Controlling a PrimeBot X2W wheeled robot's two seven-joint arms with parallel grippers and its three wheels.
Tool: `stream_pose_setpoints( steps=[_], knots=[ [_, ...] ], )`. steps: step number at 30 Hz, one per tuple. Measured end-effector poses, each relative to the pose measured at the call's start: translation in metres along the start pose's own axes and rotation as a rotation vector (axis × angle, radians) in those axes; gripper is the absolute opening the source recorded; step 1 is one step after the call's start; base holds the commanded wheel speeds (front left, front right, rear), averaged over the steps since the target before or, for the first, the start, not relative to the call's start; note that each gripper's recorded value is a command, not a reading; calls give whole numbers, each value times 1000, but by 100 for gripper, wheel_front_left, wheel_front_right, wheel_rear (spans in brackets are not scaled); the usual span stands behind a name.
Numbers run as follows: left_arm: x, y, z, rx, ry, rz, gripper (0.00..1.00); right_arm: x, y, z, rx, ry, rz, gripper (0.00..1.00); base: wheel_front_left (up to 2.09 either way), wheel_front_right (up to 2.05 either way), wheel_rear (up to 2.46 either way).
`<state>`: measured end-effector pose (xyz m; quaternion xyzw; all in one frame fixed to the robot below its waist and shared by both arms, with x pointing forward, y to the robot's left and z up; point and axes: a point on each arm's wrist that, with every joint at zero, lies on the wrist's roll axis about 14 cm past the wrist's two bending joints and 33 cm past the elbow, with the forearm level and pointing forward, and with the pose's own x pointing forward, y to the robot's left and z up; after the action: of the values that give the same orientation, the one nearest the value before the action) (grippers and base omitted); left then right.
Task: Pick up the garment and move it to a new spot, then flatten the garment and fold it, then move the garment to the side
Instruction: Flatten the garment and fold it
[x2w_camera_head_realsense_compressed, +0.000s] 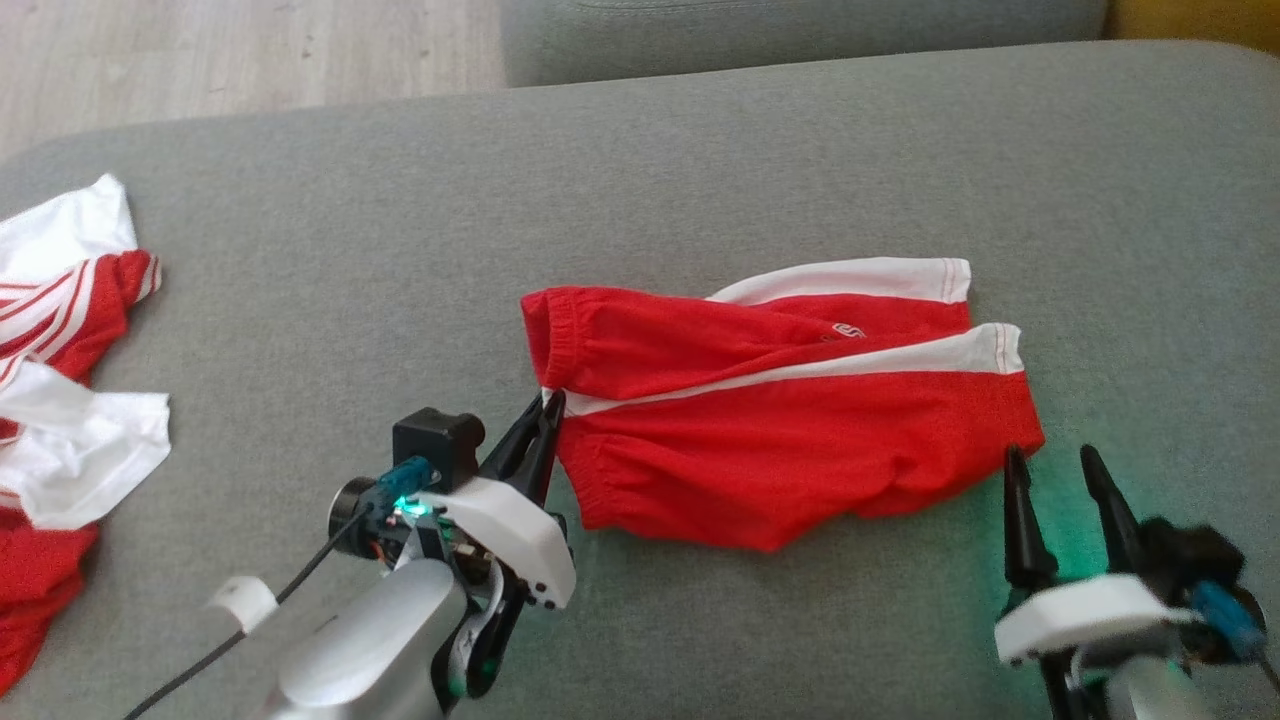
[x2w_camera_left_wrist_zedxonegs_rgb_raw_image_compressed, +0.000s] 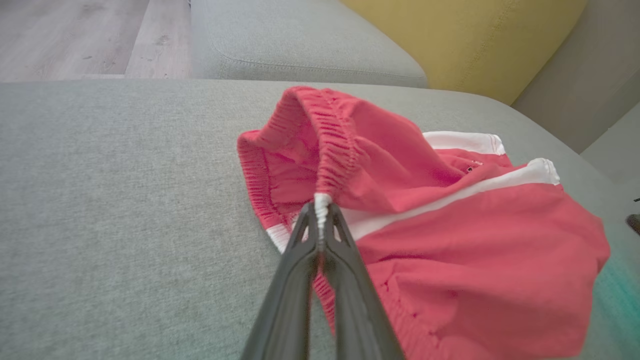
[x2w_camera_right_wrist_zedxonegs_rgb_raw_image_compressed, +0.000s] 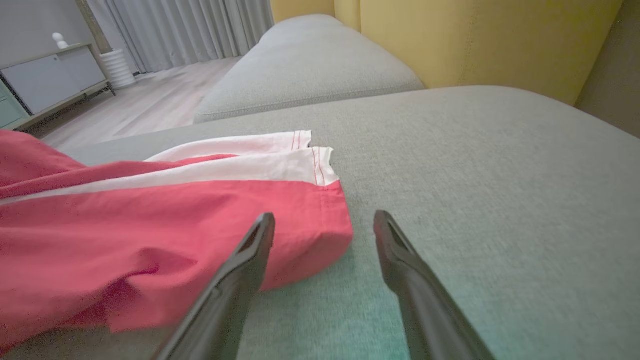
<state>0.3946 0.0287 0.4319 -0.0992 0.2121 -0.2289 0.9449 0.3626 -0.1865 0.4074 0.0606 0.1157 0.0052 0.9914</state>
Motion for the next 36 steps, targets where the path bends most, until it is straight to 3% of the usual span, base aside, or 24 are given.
stream_pose_setpoints(
  steps=[14,24,25,26,30,36],
  knots=[
    [-11,4,0,10,7,14,0,72,12,2,-42,182,91,100,0,0,0],
    [-14,4,-2,12,13,18,0,79,19,-9,-90,315,155,97,0,0,0],
    [-15,4,-2,12,14,18,0,78,20,-10,-88,322,162,81,0,0,0],
    [-15,4,-2,13,13,18,0,77,21,-12,-87,334,167,72,0,0,0],
    [-14,5,-2,12,16,19,0,76,23,-14,-78,344,180,0,0,0,0],
    [-12,5,-2,14,13,13,0,85,17,5,-89,275,182,0,0,0,0]
  ],
)
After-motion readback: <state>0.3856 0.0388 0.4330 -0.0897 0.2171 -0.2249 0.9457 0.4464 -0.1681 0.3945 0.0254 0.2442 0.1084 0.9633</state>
